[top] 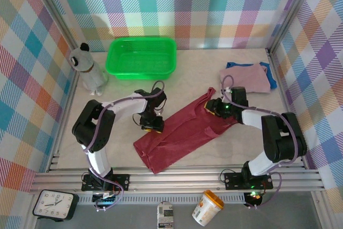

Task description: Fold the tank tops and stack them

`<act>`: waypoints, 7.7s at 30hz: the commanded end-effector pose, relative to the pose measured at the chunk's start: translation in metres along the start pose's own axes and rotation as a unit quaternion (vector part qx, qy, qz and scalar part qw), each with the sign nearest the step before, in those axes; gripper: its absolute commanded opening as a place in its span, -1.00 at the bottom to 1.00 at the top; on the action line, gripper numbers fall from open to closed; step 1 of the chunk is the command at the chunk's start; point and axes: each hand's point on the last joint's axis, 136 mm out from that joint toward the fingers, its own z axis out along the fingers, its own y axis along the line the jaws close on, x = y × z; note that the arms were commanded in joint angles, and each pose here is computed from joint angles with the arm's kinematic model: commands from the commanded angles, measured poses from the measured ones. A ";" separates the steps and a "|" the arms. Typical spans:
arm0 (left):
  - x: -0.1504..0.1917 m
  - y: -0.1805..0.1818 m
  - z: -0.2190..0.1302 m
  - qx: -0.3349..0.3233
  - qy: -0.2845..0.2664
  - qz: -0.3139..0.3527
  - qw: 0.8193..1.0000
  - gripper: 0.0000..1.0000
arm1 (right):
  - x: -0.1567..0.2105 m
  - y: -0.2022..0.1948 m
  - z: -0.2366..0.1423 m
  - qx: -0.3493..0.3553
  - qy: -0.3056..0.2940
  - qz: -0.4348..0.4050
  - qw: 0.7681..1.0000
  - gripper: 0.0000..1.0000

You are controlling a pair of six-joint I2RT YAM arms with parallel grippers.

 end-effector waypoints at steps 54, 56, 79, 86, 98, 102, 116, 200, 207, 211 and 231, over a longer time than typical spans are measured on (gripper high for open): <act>0.089 0.101 -0.018 0.012 0.059 -0.255 0.965 -0.04 | 0.217 0.166 0.077 -0.101 0.219 -0.466 0.851 0.23; 0.089 0.106 -0.017 -0.003 0.056 -0.256 0.965 -0.04 | 0.236 0.162 0.081 -0.090 0.231 -0.496 0.832 0.26; 0.080 0.106 0.008 0.003 0.068 -0.247 0.967 -0.58 | 0.321 0.135 0.135 -0.017 0.270 -0.709 0.651 0.23; 0.079 0.108 -0.008 -0.008 0.057 -0.238 0.969 -0.88 | 0.321 0.143 0.130 -0.022 0.272 -0.712 0.647 -0.51; 0.052 0.091 -0.072 0.002 -0.011 -0.218 0.976 -1.00 | 0.297 0.195 0.089 -0.075 0.238 -0.648 0.719 -0.88; 0.025 0.075 -0.085 0.021 -0.029 -0.205 0.978 -1.00 | 0.266 0.188 0.073 -0.074 0.231 -0.595 0.766 -0.90; -0.105 0.021 -0.097 0.063 -0.072 -0.156 0.983 -1.00 | 0.145 0.139 0.047 -0.068 0.199 -0.459 0.863 -0.90; -0.139 0.006 -0.027 -0.032 -0.165 -0.055 0.984 -0.22 | 0.017 0.074 0.084 0.117 0.104 -0.488 0.859 0.22; -0.136 0.011 -0.013 -0.045 -0.147 -0.050 0.987 -0.22 | 0.032 0.065 0.093 0.083 0.157 -0.478 0.860 0.09; -0.130 0.014 -0.007 -0.053 -0.132 -0.045 0.989 -0.23 | 0.020 0.064 0.085 0.096 0.147 -0.469 0.866 -0.49; -0.110 0.028 -0.008 -0.086 -0.102 -0.042 0.990 -0.24 | -0.021 0.026 0.057 0.194 0.153 -0.397 0.884 -0.78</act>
